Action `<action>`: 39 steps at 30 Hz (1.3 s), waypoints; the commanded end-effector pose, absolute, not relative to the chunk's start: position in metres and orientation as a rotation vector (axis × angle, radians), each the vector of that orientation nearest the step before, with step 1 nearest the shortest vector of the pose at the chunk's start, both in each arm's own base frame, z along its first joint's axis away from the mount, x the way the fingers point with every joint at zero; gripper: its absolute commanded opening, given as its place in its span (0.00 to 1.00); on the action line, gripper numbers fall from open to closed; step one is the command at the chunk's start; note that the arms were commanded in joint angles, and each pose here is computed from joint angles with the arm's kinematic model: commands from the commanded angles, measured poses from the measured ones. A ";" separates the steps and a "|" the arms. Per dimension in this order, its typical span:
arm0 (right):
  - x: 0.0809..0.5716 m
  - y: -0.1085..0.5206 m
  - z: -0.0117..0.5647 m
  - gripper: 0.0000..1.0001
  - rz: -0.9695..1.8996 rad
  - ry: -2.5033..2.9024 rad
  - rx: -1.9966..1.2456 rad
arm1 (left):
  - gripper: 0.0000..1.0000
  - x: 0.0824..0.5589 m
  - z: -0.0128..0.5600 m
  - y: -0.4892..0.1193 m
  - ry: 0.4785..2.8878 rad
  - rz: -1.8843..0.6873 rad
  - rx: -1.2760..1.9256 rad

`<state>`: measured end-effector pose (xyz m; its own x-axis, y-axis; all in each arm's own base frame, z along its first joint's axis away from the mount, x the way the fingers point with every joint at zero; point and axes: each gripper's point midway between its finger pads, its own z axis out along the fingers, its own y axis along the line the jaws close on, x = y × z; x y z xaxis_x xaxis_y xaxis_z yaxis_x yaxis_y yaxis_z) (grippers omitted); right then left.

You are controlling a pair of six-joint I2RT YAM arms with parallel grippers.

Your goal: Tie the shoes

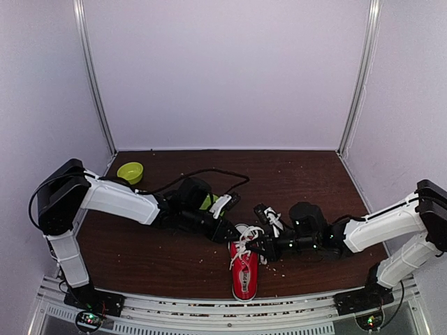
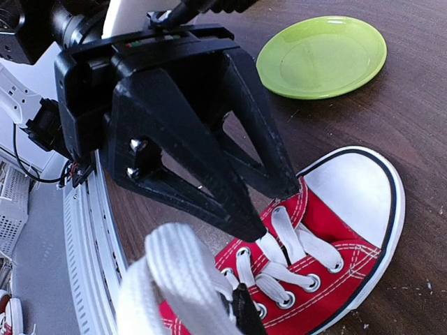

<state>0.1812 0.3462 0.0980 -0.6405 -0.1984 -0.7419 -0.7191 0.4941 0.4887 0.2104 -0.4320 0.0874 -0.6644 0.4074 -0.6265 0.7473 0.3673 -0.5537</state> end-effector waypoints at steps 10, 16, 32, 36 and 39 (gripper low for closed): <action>0.197 0.337 0.113 0.00 1.035 2.060 -0.662 | 0.33 0.185 0.108 -0.453 2.009 -1.480 1.228; 0.196 0.338 0.112 0.00 1.040 2.061 -0.666 | 0.34 0.184 0.111 -0.451 2.001 -1.500 1.185; 0.198 0.340 0.117 0.00 1.055 2.046 -0.651 | 0.29 0.167 0.098 -0.457 2.035 -1.557 1.276; 0.198 0.341 0.118 0.00 1.059 2.045 -0.649 | 0.29 0.166 0.092 -0.460 2.066 -1.550 1.289; 0.198 0.341 0.118 0.00 1.063 2.044 -0.649 | 0.29 0.169 0.087 -0.461 2.090 -1.530 1.281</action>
<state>0.1884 0.3395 0.1013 -0.6297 -0.1614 -0.7599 -0.7043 0.5314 0.4707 0.1676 -0.4534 0.0837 -0.6055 0.4934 -0.6244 0.7480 0.0849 -0.6583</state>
